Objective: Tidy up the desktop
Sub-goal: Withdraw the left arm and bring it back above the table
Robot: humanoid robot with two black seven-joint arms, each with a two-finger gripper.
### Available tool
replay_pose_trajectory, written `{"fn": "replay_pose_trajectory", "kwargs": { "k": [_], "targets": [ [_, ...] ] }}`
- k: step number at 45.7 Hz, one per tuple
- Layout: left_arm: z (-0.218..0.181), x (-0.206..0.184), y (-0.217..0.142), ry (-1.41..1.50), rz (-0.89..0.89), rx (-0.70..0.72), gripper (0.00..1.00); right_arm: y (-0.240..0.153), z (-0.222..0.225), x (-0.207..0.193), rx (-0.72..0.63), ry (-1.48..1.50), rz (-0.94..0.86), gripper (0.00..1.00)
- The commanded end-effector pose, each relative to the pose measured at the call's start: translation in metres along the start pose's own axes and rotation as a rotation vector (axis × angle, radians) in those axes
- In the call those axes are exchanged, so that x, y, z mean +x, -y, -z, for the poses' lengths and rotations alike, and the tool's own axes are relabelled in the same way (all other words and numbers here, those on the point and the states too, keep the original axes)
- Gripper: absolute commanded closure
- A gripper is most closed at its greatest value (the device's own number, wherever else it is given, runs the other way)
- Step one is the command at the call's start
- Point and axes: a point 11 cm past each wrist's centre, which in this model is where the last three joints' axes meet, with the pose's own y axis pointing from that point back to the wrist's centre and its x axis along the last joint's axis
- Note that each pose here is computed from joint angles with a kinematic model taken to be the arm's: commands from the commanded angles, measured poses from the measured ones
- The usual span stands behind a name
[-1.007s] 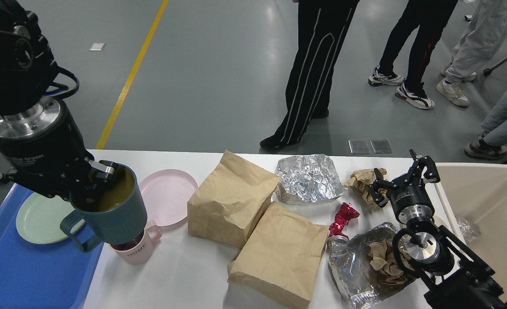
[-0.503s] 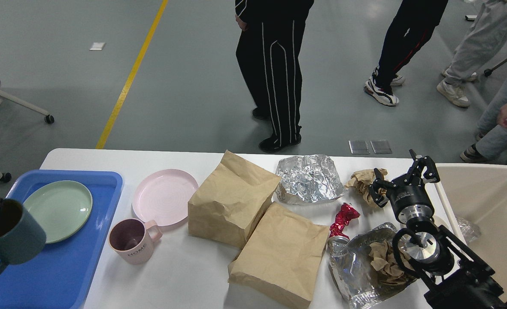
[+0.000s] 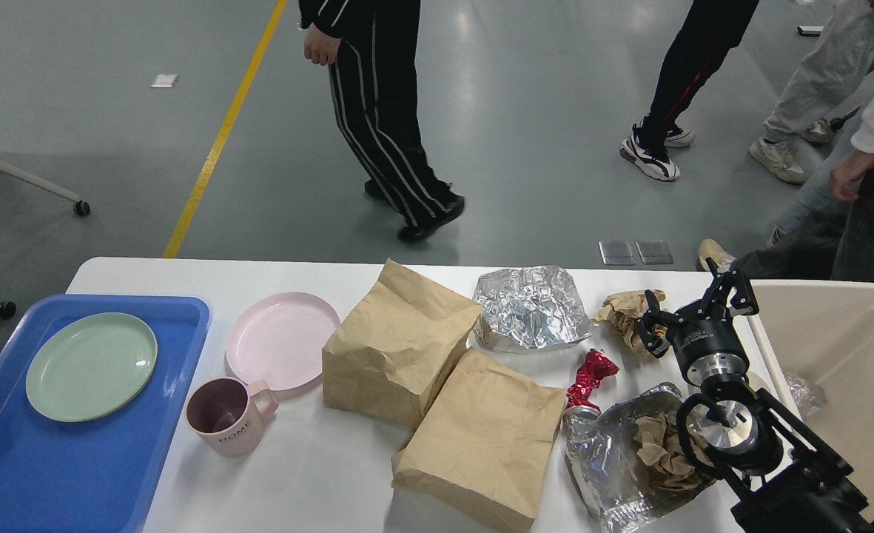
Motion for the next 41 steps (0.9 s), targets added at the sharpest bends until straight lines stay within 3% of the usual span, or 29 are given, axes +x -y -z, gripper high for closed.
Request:
{"fn": "replay_pose_trajectory", "kwargs": {
  "k": [1,28,34,35,41],
  "targets": [
    [0.001,0.004,0.016,-0.021,-0.034,0.011,1.00,0.000,0.000,0.000,0.000,0.000,0.000,0.00],
    [-0.024,-0.006,0.034,-0.017,-0.010,-0.010,0.98,0.000,0.000,0.000,0.000,0.000,0.000,0.00],
    [-0.029,-0.005,0.036,-0.015,-0.027,-0.028,0.78,0.000,0.000,0.000,0.000,0.000,0.001,0.00],
    [-0.034,-0.006,0.038,-0.011,-0.035,-0.038,0.68,0.000,0.000,0.000,0.000,0.000,0.000,0.00],
    [-0.040,-0.010,0.044,-0.042,-0.032,-0.080,0.31,0.000,0.000,0.000,0.000,0.000,0.000,0.00]
  ]
}}
